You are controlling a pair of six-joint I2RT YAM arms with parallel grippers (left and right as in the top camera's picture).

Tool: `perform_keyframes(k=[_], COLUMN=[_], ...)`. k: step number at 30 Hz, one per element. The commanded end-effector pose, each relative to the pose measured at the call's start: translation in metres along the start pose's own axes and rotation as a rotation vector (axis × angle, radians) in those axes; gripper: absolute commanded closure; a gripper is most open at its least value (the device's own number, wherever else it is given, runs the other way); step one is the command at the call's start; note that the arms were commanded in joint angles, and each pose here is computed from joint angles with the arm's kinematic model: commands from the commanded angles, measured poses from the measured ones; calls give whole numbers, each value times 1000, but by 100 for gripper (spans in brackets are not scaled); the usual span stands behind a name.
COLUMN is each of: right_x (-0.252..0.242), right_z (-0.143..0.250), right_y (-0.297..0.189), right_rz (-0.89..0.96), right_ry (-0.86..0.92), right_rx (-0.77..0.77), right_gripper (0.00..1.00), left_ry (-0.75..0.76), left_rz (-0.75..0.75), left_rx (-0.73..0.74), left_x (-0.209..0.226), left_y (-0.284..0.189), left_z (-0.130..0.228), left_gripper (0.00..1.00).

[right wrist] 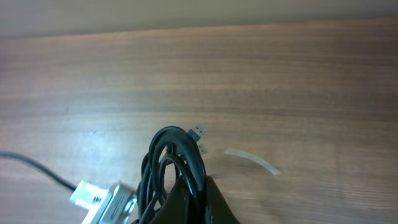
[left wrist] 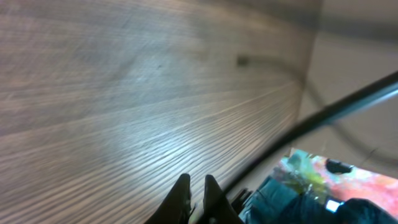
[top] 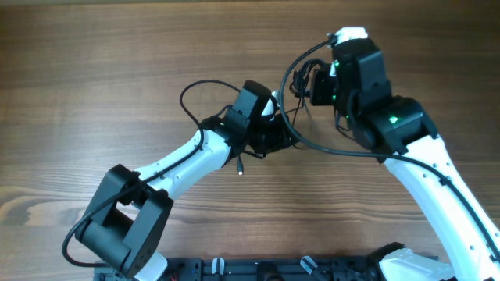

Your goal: Untangle cables

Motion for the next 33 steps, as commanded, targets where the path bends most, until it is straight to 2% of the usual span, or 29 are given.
perform_keyframes(k=[1,6,8,9,10,11,12,13,15,16,18,20,26,32,33], right_x=[-22,-76,-83,-78,-71,-71,-71,-68,-62,-61,-52,-35,-30,-33,-23], right_z=[-30,-44,-45,-44,-42,-40,-38,-36,-28,-24,-17,-9,0,17,37], right_y=[-3,-3,-3,-3,-4,-4,-4,-4,-4,-2,-1,-5,8,32,33], right_rz=[-62,20,7,-57,-116,-119,-123,-150,-204,-221,-310,-490,-569,-589,-766], right_ry=[95,191,203,183,155,155,155,128,86,88,24,-101,-232,-310,-406], right_rx=[-71,-107,-100,-83,-64,-56,-46,-30,8,26,48,68,83,154,199], right_gripper=[96,96,96,96,96,96,96,96,96,95,96,96,96,96,96], left_ry=[61,58,48,47,41,25,-17,-85,-134,-127,-31,84,220,231,401], left_rz=[-62,-266,-326,-362,-416,-417,-406,-376,-224,-95,110,251,380,409,490], left_rx=[96,154,140,122,83,62,35,0,-54,-71,-82,-92,-96,-126,-113], left_x=[15,48,56,61,69,71,71,67,49,32,2,-22,-45,-40,-36], left_y=[4,-4,-7,-8,-13,-18,-24,-33,-51,-59,-67,-72,-79,-94,-114], left_z=[17,34,34,32,26,19,12,4,-15,-26,-40,-47,-50,-62,-64], left_gripper=[90,94,89,80,67,37,30,28,25,22,21,20,21,21,21])
Point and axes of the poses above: each gripper's point midway between its finger pads, its own y axis out along the fingers, its own x axis along the line the jaws close on, z = x × y, the point moved 6 cm from there along -y, back along the fingers, and after that the axes turned 1 degree about y, right-handed, at the moved point
